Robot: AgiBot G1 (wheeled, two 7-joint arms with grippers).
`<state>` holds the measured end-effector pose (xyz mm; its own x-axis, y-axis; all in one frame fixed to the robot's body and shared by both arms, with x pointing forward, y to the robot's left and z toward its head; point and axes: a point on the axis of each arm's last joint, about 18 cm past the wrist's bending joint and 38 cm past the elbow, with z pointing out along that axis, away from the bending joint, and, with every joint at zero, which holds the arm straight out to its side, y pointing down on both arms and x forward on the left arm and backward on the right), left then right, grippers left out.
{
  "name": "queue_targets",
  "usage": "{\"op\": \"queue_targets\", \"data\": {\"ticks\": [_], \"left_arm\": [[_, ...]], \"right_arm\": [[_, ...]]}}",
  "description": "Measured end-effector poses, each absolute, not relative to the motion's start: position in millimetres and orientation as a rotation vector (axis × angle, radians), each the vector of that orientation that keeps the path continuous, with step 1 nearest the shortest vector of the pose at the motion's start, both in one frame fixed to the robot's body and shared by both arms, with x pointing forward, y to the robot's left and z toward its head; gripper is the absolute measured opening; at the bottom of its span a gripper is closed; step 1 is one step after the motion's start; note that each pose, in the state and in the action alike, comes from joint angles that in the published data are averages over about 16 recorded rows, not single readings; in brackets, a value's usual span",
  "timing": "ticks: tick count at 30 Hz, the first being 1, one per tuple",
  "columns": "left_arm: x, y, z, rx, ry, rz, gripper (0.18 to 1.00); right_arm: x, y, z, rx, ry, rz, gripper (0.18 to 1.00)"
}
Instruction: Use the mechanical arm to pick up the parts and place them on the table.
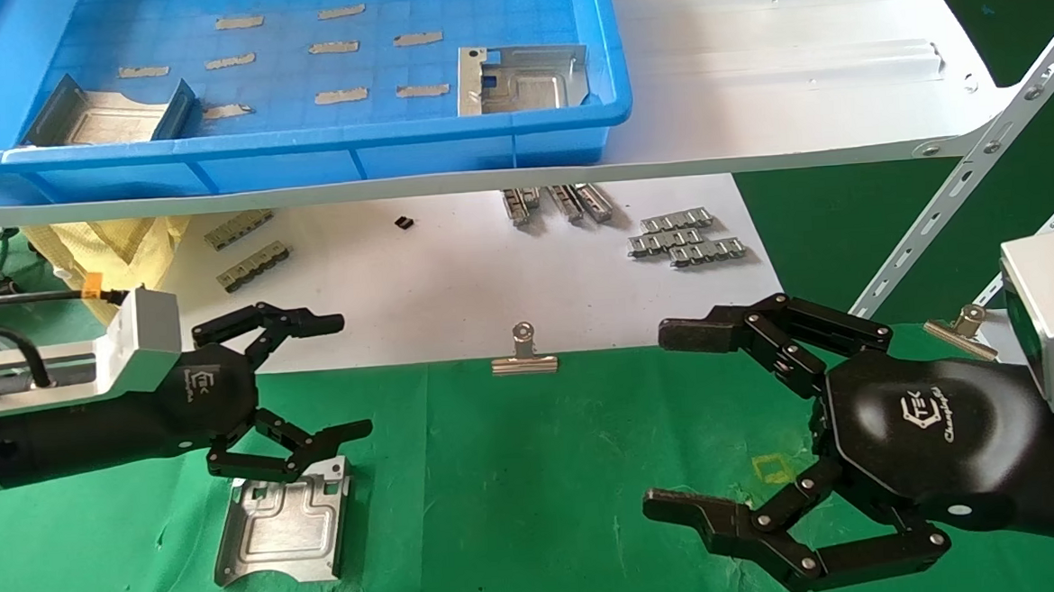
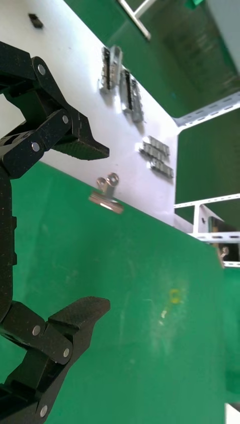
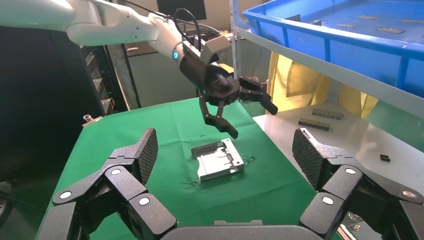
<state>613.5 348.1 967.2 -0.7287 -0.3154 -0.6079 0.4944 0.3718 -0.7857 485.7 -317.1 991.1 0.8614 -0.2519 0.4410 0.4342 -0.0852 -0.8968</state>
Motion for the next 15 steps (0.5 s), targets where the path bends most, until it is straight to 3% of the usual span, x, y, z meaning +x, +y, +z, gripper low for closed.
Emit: {"op": "queue_targets", "data": {"ticks": [15], "left_arm": [[585,333,974,0.177,1.884,-1.586,1.001]], "right_arm": [[486,-317,991,-1.556,-0.148,-0.574,1.001]]}}
